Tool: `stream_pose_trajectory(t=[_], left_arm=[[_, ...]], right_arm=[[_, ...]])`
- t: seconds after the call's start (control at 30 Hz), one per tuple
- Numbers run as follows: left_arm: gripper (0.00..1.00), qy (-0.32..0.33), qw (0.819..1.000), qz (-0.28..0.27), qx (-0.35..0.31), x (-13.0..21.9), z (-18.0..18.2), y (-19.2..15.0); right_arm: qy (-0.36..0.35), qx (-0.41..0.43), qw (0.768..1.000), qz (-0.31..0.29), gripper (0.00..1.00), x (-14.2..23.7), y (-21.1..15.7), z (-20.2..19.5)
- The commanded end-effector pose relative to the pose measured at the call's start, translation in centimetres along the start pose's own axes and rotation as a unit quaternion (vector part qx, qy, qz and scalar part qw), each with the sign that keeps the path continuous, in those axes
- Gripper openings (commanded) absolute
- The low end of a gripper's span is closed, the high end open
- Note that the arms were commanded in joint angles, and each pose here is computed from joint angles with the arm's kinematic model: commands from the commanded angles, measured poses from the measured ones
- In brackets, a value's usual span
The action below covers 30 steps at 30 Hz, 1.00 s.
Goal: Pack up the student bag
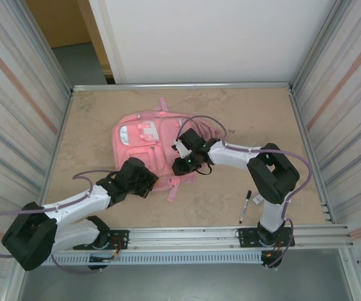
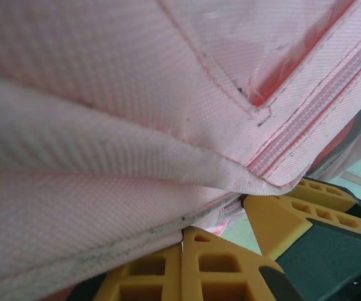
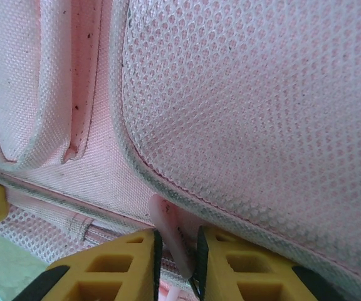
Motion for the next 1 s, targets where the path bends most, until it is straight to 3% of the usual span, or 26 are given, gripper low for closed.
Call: stream_pose_trajectory(t=[0.0, 0.1, 0.2, 0.33, 0.63, 0.83, 0.97], left_arm=[[0.0, -0.011, 0.999, 0.031, -0.02, 0.1, -0.8, -0.4], [0.0, -0.011, 0.999, 0.029, -0.019, 0.0, -0.6, -0.4], [0.0, -0.013, 0.999, 0.029, -0.017, 0.1, -0.7, -0.3], [0.0, -0.017, 1.0, 0.005, -0.006, 0.5, -0.4, 0.1], [0.0, -0.054, 0.997, -0.042, 0.033, 3.3, -0.7, 3.5], [0.0, -0.047, 0.998, -0.036, 0.013, 4.4, -1.3, 5.4], [0.0, -0.027, 0.999, -0.028, 0.022, 4.6, -0.5, 7.5]], right_arm=[[-0.021, 0.015, 1.0, 0.011, 0.19, -1.6, 0.3, 0.1], [-0.021, 0.017, 1.0, 0.016, 0.18, -2.5, 0.3, 0.8], [-0.055, 0.007, 0.998, 0.007, 0.09, -2.4, 0.3, 1.1], [-0.123, -0.03, 0.991, -0.049, 0.02, -0.4, -0.5, 0.4], [-0.247, -0.077, 0.958, -0.125, 0.0, 4.7, -2.9, -3.8], [-0.273, -0.087, 0.946, -0.149, 0.0, 7.2, -3.4, -5.8], [-0.239, -0.067, 0.951, -0.183, 0.0, 9.4, -3.0, -5.1]])
Point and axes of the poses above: each hand's point on the last joint's axis, 136 mm out from that joint toward the fingers, its own x axis back along the fingers, its own z axis along the line the jaws close on, y = z × x, the point moved 10 cm from there along x, back along the fingers, and after that the axes turned 1 degree about x, right-handed, at the moved point
